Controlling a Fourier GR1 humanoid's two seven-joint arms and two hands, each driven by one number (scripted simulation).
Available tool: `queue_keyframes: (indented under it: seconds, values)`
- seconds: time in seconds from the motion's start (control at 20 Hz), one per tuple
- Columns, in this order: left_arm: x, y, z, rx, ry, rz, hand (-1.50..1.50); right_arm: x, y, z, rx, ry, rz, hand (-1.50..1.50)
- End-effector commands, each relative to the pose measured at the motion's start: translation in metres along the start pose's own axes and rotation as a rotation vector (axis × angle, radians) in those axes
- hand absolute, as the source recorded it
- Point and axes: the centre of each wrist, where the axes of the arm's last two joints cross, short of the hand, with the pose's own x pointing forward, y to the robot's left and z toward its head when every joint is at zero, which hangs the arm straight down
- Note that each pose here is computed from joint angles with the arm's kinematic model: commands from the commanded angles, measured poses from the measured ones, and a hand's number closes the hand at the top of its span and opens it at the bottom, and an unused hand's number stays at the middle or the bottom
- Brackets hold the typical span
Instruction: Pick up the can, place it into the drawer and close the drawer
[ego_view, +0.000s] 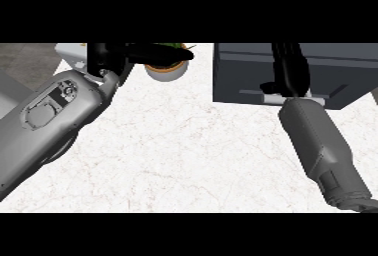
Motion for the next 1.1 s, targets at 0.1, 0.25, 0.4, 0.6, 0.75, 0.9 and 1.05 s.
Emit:
queue_keyframes:
  seconds: [0.1,0.25,0.4,0.6,0.75,0.9,1.05]
  values:
    - [-0.020,0.014,0.006,-0.005,-0.007,-0.008,-1.50,0.021,-0.011,-0.032,-0.012,-0.014,-0.026,-1.50]
    - [-0.025,0.002,0.017,-0.007,0.006,0.007,-1.50,0.010,-0.019,-0.041,-0.011,-0.009,0.001,-1.50]
    - [-0.026,0.009,0.029,-0.024,-0.002,0.005,-1.50,0.017,-0.021,-0.047,-0.016,0.024,-0.021,-1.50]
    - [-0.025,0.002,0.025,-0.030,-0.008,0.007,-1.50,0.022,-0.015,-0.042,-0.029,0.011,-0.030,-1.50]
    - [-0.041,0.012,0.040,-0.038,0.002,0.012,-1.50,0.017,-0.020,-0.047,0.000,-0.018,-0.066,-1.50]
    - [-0.035,0.020,0.033,-0.032,-0.003,-0.002,-1.50,0.029,-0.029,-0.058,-0.032,-0.013,-0.186,-1.50]
    - [-0.039,0.027,0.034,-0.012,-0.016,-0.006,-1.50,0.035,-0.025,-0.056,-0.047,0.015,-0.316,-1.50]
